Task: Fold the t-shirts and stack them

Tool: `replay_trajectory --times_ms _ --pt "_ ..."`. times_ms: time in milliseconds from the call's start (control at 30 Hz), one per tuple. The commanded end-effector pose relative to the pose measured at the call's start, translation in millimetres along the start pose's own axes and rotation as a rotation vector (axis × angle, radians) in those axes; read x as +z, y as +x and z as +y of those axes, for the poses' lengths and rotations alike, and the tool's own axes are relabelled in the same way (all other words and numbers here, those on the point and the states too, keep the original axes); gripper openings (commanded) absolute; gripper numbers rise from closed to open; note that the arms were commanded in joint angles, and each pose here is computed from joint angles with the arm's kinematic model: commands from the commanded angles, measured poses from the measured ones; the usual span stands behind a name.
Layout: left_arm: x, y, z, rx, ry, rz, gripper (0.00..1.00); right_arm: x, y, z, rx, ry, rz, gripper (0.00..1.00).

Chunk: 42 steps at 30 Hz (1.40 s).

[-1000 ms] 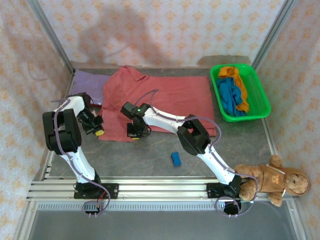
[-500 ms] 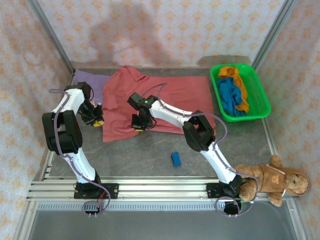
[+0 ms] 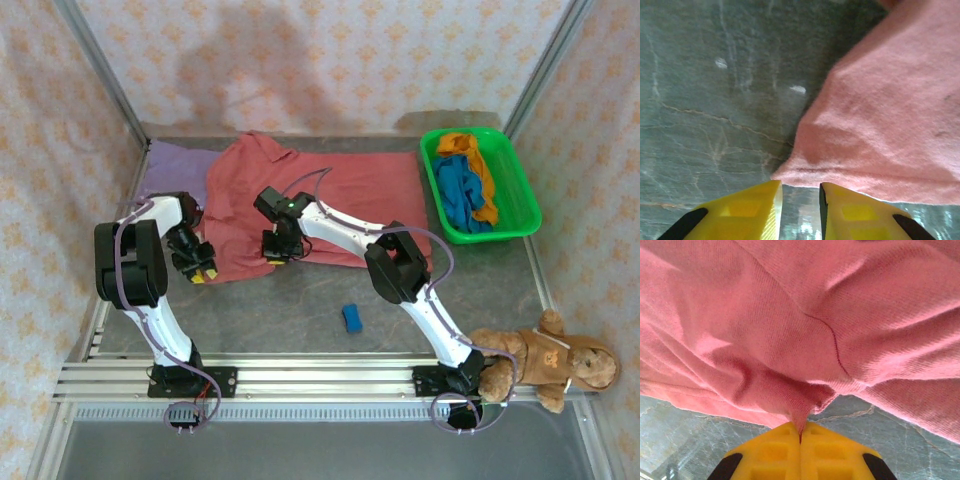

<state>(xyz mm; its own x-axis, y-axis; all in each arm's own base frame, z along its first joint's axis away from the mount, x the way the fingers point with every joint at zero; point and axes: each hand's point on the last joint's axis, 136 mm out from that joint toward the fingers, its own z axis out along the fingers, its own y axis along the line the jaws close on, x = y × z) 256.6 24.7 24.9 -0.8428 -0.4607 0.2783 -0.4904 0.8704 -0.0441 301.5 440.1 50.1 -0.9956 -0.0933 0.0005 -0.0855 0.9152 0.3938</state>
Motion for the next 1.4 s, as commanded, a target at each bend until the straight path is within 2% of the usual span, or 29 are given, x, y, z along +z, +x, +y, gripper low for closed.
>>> replay_trajectory --times_ms 0,133,333,500,767,933,1367 --pt "6 -7 13 0.001 -0.08 -0.026 0.28 -18 3 12 -0.019 -0.029 -0.023 0.0" --pt "17 -8 9 -0.001 -0.053 -0.018 0.27 -18 5 13 -0.022 -0.028 -0.021 0.0" --pt "22 -9 -12 -0.013 0.064 -0.008 0.12 -20 6 15 -0.022 -0.038 -0.017 0.0" --pt "2 -15 -21 -0.01 0.101 -0.044 0.0 -27 6 20 -0.022 -0.055 -0.027 0.0" --pt "-81 -37 -55 0.004 0.23 -0.206 0.0 -53 -9 38 -0.006 -0.146 -0.093 0.0" --pt "-120 -63 -76 0.013 0.282 -0.286 0.0 -53 -27 37 0.013 -0.181 -0.104 0.0" --pt "-137 -121 -127 0.061 0.31 -0.295 0.0 -46 -87 11 0.067 -0.206 -0.127 0.0"
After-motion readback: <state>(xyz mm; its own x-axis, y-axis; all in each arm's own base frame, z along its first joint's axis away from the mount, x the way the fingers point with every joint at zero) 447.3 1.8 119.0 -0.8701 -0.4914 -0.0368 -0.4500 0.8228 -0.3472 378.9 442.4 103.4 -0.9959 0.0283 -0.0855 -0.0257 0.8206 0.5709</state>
